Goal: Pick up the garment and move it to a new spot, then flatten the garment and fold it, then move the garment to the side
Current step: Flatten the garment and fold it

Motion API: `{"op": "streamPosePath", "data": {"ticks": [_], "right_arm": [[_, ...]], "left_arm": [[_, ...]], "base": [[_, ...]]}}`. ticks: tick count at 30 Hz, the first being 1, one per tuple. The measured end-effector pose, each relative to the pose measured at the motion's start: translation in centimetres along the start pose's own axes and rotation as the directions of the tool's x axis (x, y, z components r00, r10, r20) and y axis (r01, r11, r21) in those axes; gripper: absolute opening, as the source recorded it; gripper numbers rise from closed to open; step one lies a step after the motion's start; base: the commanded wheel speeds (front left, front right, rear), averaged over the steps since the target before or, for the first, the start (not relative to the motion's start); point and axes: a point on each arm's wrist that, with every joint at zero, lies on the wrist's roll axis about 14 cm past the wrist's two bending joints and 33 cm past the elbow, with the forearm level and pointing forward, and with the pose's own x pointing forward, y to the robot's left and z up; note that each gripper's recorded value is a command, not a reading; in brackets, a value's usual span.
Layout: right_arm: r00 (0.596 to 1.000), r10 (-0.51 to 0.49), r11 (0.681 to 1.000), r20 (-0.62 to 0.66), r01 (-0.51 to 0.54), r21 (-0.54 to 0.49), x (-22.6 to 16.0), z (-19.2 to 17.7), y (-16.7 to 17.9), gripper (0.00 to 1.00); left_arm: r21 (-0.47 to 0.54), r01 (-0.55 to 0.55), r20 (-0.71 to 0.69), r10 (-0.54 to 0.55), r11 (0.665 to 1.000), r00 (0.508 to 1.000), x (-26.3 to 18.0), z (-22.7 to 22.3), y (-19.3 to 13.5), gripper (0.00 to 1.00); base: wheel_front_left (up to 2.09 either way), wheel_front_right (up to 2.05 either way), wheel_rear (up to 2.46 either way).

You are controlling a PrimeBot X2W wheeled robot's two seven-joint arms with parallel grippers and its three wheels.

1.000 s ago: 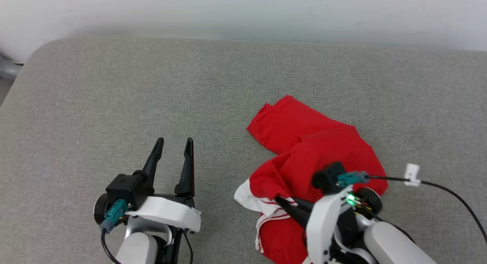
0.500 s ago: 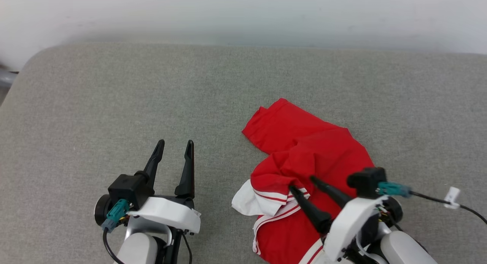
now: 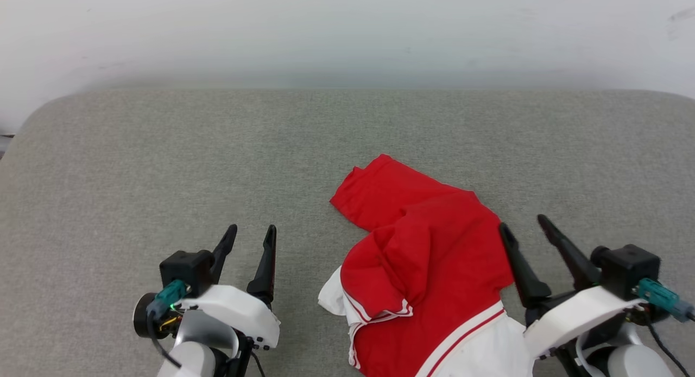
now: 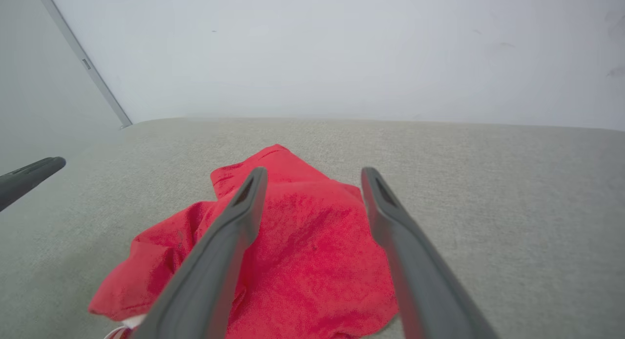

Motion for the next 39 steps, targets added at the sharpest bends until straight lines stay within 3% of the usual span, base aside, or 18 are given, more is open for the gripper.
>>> {"op": "streamPosePath", "data": {"ticks": [4,8,15,19,24,25,26,27,28,33,37,39], "right_arm": [[0.997,-0.075,0.996,0.03,0.076,-0.042,-1.2,1.2,-1.7,1.0],[0.991,-0.127,0.989,0.041,0.13,-0.068,-2.2,1.8,-2.9,1.0],[0.983,-0.183,0.981,0.027,0.185,-0.055,-3.1,1.6,-3.9,1.0],[0.977,-0.211,0.976,0.016,0.212,-0.042,-3.3,1.2,-4.5,1.0],[0.971,-0.24,0.97,0.002,0.24,-0.027,-3.6,0.6,-5.2,1.0],[0.97,-0.243,0.97,0.001,0.243,-0.026,-3.6,0.6,-5.3,1.0],[0.969,-0.248,0.969,0.0,0.248,-0.025,-3.6,0.5,-5.4,1.0],[0.968,-0.252,0.967,-0.002,0.252,-0.026,-3.7,0.5,-5.5,1.0],[0.966,-0.257,0.966,-0.002,0.257,-0.027,-3.7,0.5,-5.7,1.0],[0.964,-0.267,0.963,0.001,0.267,-0.03,-3.7,0.6,-6.0,1.0],[0.966,-0.258,0.966,0.002,0.258,-0.029,-3.4,0.6,-5.8,1.0],[0.968,-0.251,0.967,0.003,0.251,-0.028,-3.2,0.7,-5.6,1.0]], "left_arm": [[0.01,0.049,-0.149,-0.047,0.999,0.988,0.6,-1.8,-1.2,1.0],[0.033,0.135,-0.331,-0.117,0.99,0.937,0.8,-4.6,-3.0,1.0],[0.086,0.291,-0.593,-0.186,0.953,0.784,0.4,-9.3,-4.9,1.0],[0.12,0.352,-0.719,-0.163,0.928,0.675,-0.4,-12.2,-4.5,1.0],[0.149,0.436,-0.804,-0.148,0.887,0.576,-0.5,-14.0,-4.8,1.0],[0.151,0.454,-0.819,-0.146,0.878,0.555,-0.6,-14.3,-5.0,0.89],[0.15,0.467,-0.829,-0.146,0.871,0.539,-0.6,-14.5,-5.1,0.44],[0.151,0.48,-0.836,-0.147,0.864,0.528,-0.7,-14.6,-5.2,0.09],[0.154,0.495,-0.841,-0.149,0.855,0.52,-0.8,-14.7,-5.3,0.0],[0.141,0.517,-0.835,-0.18,0.844,0.52,-1.0,-14.4,-5.7,0.0],[0.158,0.459,-0.786,-0.17,0.875,0.594,-0.3,-12.8,-4.7,0.0],[0.187,0.399,-0.743,-0.137,0.898,0.655,0.6,-11.2,-3.2,0.0]], "base": [[0.0,0.0,0.0],[0.0,0.0,0.0],[0.0,0.0,0.0],[0.0,0.0,0.0],[0.0,0.0,0.0],[0.0,0.0,0.0],[0.0,0.0,0.0],[0.0,0.0,0.0],[0.0,0.0,0.0],[0.0,0.0,0.0],[0.0,0.0,0.0],[0.0,0.0,0.0]]}}
